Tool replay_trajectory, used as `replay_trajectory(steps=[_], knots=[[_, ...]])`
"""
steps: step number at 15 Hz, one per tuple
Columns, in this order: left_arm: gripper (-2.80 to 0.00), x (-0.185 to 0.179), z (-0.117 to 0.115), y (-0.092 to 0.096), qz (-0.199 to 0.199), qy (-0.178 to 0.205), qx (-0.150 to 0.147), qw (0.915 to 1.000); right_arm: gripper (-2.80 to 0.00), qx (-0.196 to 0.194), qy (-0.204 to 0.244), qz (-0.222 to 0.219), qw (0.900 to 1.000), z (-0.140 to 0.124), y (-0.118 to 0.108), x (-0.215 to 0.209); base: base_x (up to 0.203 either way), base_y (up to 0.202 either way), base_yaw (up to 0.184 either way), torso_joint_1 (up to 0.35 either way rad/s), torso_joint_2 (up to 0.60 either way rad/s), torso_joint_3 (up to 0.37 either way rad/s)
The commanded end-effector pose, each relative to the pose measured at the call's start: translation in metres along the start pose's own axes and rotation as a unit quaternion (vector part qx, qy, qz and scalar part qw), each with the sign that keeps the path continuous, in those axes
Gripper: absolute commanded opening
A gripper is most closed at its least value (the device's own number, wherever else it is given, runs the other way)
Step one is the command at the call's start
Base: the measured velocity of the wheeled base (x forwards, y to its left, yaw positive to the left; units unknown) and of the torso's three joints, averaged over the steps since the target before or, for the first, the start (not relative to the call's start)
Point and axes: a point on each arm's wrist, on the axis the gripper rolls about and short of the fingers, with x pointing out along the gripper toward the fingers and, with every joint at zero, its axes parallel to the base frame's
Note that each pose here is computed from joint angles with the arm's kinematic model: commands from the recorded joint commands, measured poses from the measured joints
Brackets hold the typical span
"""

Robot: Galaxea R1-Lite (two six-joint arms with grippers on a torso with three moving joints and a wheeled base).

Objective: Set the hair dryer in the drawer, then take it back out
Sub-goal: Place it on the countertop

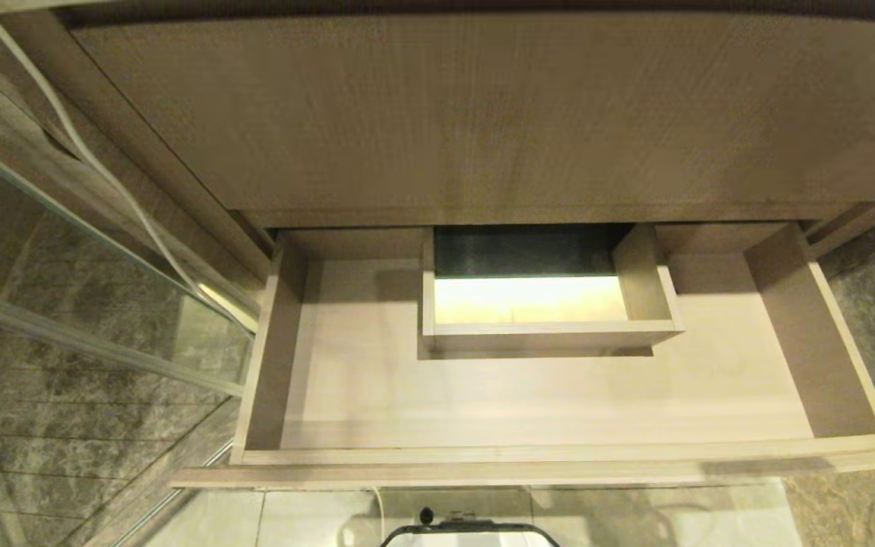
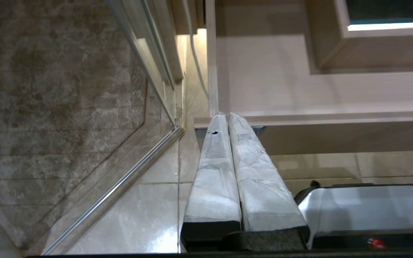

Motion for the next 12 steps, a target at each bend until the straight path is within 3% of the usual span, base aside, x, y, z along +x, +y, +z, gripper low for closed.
replay_trajectory(steps=[1, 12], knots=[[-2.80, 0.0001, -0.0005, 0.0000, 0.000, 0.001, 0.000, 1.0000, -2.80, -0.001, 0.002, 0.002, 1.000, -0.0001, -0.0001, 0.0011, 0.000, 0.000, 0.000, 0.325, -0.48, -0.238], [-2.80, 0.0001, -0.0005, 0.0000, 0.000, 0.001, 0.000, 1.0000, -2.80, -0.001, -0.002, 0.000, 1.000, 0.0011, -0.0009, 0.0004, 0.000, 0.000, 0.000, 0.293, -0.50, -0.257]])
